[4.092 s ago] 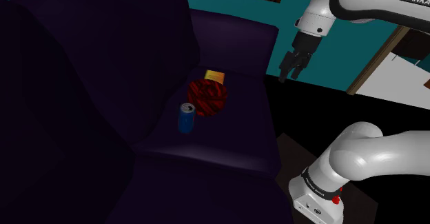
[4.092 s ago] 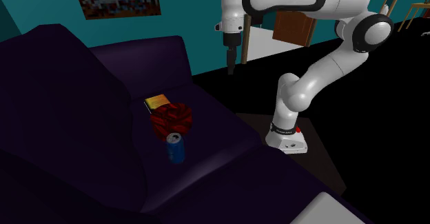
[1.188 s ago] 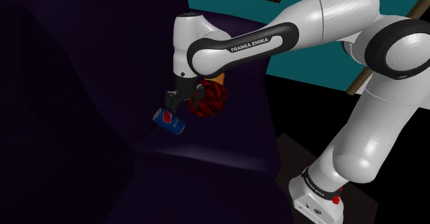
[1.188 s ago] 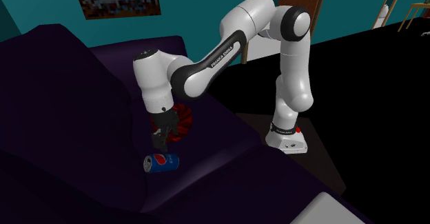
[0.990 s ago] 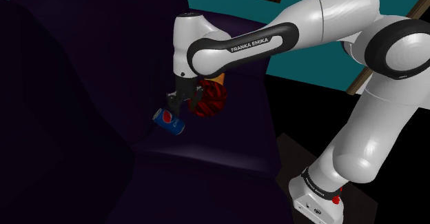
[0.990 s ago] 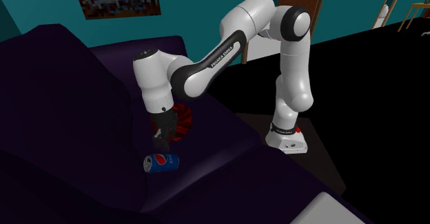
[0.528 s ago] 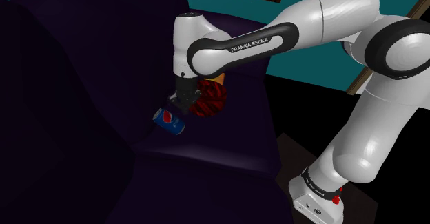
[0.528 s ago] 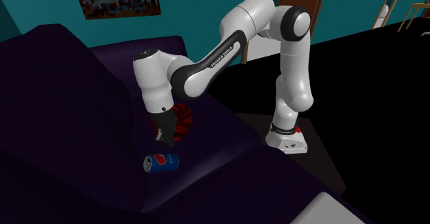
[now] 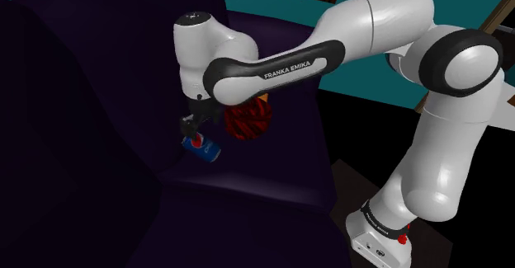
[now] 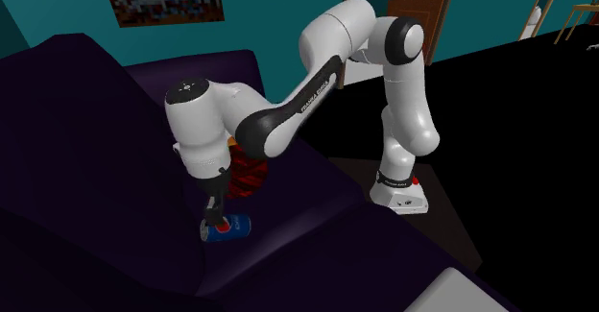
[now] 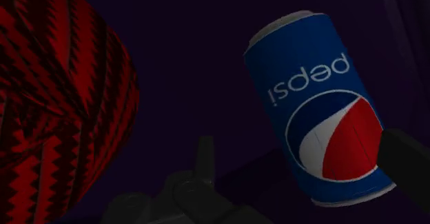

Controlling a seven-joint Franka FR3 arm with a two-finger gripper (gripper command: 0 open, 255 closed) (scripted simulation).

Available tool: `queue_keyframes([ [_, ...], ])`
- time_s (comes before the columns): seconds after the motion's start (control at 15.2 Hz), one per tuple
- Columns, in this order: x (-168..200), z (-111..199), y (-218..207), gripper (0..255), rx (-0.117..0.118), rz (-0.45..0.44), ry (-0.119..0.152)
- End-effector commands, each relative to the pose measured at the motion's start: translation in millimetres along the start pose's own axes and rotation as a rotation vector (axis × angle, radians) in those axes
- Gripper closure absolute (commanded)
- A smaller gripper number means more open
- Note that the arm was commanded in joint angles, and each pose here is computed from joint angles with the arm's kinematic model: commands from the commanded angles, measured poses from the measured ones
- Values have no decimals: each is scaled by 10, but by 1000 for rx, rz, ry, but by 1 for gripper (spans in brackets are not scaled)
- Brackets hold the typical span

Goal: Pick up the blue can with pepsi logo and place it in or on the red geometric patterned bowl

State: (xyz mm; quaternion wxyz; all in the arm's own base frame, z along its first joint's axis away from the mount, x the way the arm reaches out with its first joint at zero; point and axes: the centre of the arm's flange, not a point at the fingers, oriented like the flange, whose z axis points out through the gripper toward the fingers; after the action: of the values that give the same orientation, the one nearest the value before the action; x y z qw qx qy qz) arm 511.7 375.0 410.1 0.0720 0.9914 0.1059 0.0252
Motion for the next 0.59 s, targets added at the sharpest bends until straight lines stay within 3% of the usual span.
queue_keyframes([
  [0.0, 39, -61, -319, 0, -89, -159, 64],
  [0.13, 0, -89, -621, 0, -160, -298, 119],
  [0.53, 45, 222, -577, 0, -160, -298, 119],
])
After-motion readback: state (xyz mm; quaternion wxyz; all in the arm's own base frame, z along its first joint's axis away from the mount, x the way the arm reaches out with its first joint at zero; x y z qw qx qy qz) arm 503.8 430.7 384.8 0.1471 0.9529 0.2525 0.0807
